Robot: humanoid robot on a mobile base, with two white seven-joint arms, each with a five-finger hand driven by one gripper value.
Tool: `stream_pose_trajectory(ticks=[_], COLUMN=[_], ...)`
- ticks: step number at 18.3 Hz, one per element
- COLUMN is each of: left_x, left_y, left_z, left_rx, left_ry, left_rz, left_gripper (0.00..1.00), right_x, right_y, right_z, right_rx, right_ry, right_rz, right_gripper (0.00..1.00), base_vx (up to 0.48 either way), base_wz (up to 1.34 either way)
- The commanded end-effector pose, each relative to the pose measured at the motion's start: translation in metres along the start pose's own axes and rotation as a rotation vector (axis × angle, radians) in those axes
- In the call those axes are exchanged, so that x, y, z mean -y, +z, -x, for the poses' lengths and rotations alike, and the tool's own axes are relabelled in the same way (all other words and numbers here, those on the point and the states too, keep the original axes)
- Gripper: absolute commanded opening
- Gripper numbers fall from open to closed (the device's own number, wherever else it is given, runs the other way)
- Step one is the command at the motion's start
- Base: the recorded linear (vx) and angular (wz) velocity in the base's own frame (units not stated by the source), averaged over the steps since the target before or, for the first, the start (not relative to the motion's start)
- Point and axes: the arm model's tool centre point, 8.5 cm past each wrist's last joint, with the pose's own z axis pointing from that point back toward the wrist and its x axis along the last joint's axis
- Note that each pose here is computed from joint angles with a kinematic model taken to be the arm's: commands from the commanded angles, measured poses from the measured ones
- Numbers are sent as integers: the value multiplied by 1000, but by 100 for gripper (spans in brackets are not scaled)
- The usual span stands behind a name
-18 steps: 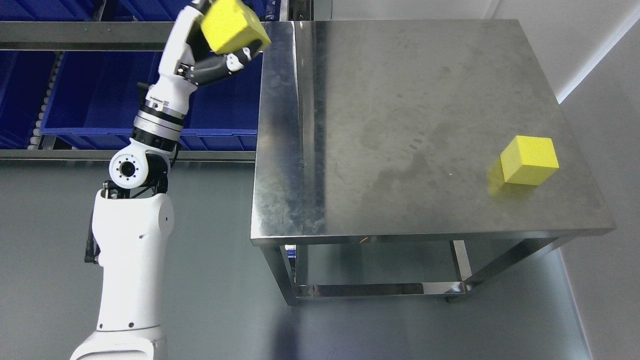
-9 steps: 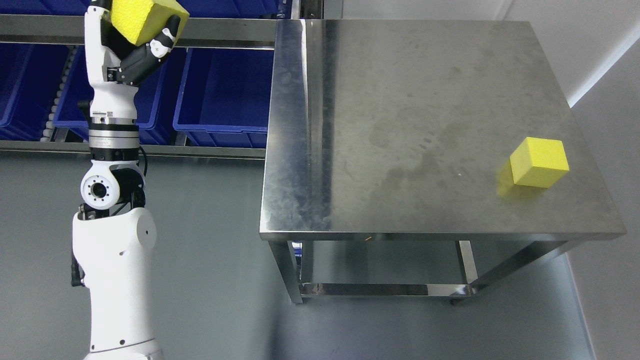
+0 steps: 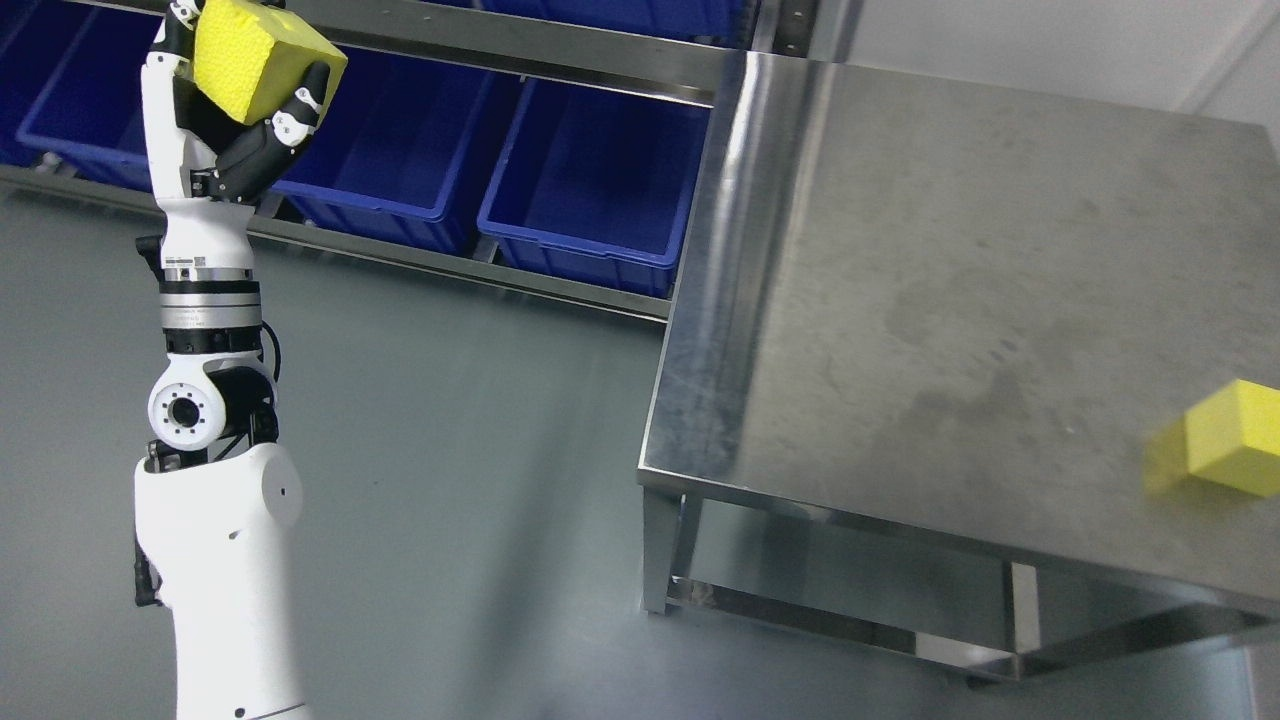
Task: Move yellow foam block to right shelf middle
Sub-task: 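Hold the cube raised in the left hand while turning toward the bins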
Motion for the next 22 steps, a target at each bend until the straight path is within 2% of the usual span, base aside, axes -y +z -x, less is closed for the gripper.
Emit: stream_pose_trajectory(ticks=[1,7,22], left_x=[-12,-18,-18], left_y=[5,2,0], left_z=[-4,-15,-15], left_rx=[4,28,28], left_ry=[-24,-33,-32], left_rz=[-13,-25,-27], left_gripper=[43,43,43], right_x=[11,11,11], right_y=[-1,-1,-1], right_z=[-8,-8,-9], right_rx=[21,21,22], right_ry=[2,2,2], right_rz=[16,16,16], right_gripper=[100,100,100], base_vx=[36,37,65], base_wz=[636,767,589])
